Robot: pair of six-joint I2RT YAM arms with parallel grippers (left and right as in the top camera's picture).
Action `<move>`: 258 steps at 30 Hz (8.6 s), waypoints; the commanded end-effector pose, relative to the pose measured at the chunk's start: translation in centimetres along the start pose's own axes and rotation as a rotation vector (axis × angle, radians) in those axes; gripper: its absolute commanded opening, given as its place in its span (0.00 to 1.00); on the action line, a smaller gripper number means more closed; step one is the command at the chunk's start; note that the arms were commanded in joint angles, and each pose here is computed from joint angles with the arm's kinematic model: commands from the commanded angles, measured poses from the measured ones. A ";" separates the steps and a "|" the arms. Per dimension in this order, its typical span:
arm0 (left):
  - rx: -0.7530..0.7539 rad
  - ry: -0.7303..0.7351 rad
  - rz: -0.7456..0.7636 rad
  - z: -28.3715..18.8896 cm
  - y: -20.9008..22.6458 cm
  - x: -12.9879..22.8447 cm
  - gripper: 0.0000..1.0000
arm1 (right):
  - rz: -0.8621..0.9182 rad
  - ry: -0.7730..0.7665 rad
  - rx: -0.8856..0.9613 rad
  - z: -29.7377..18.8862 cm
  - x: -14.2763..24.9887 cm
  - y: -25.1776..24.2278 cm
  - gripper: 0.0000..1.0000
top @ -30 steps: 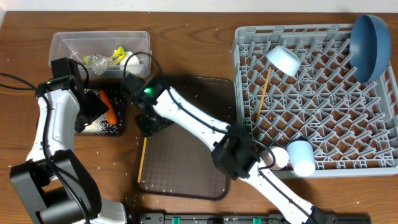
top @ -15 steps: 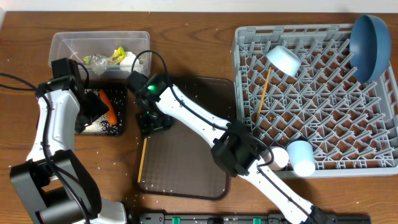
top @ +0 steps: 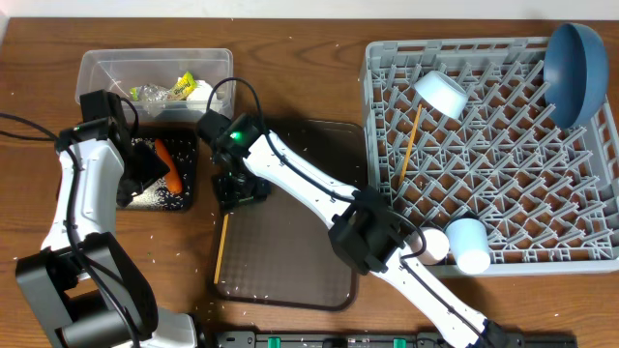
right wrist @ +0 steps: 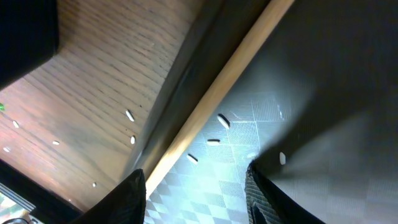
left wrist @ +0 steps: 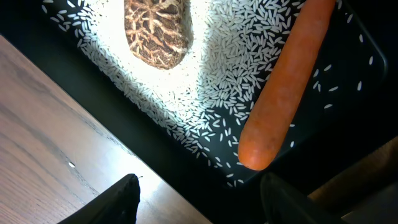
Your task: Sort waste into correct bins and load items into the dishwasher rack
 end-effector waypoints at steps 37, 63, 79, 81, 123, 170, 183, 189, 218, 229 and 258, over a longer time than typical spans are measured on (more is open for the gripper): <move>-0.069 0.015 0.003 0.7 0.8 0.6 0.63 | 0.538 -0.456 0.141 -0.3 -1.9 1.6 0.99; -0.087 0.010 0.003 0.7 0.9 0.6 0.63 | 0.575 -0.274 0.215 -2.9 0.2 -0.5 0.96; -0.087 0.010 0.003 0.7 0.9 0.6 0.63 | 0.415 -0.344 0.258 -7.0 1.8 0.5 0.93; -0.087 0.010 0.003 0.7 0.9 0.6 0.63 | 0.388 -0.297 0.256 -5.8 2.2 0.8 0.93; -0.081 -0.004 -0.002 0.8 0.8 0.4 0.63 | 0.064 -0.397 0.382 -8.3 -2.4 -5.1 0.99; -0.075 -0.017 -0.004 1.3 0.8 0.5 0.64 | -0.402 -0.184 0.277 -4.6 1.8 -1.8 0.94; -0.076 -0.015 -0.004 1.3 0.8 0.5 0.64 | -0.357 -0.006 0.349 0.1 4.3 -3.6 0.71; -0.076 -0.015 -0.004 1.3 0.8 0.5 0.64 | -0.328 0.006 0.335 0.8 4.0 -4.4 0.27; -0.062 -0.010 -0.004 1.3 0.7 0.5 0.64 | 0.041 -0.569 0.179 -26.5 1.1 -12.9 0.01; -0.062 -0.010 -0.004 1.3 0.7 0.5 0.64 | 0.293 -0.509 0.257 -29.1 1.5 -25.1 0.01; -0.061 -0.011 -0.004 1.3 0.7 0.5 0.64 | 0.355 -0.473 0.368 -24.7 0.1 -31.0 0.54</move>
Point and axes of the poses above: each gripper's point midway between its finger pads, its own z axis out along the fingers, its own y axis along the line the jaws close on, x = y × z, the point moved 10 cm from there along -z, back along the fingers, and after that the axes turned 5 degrees about z, right-handed, at the moved point
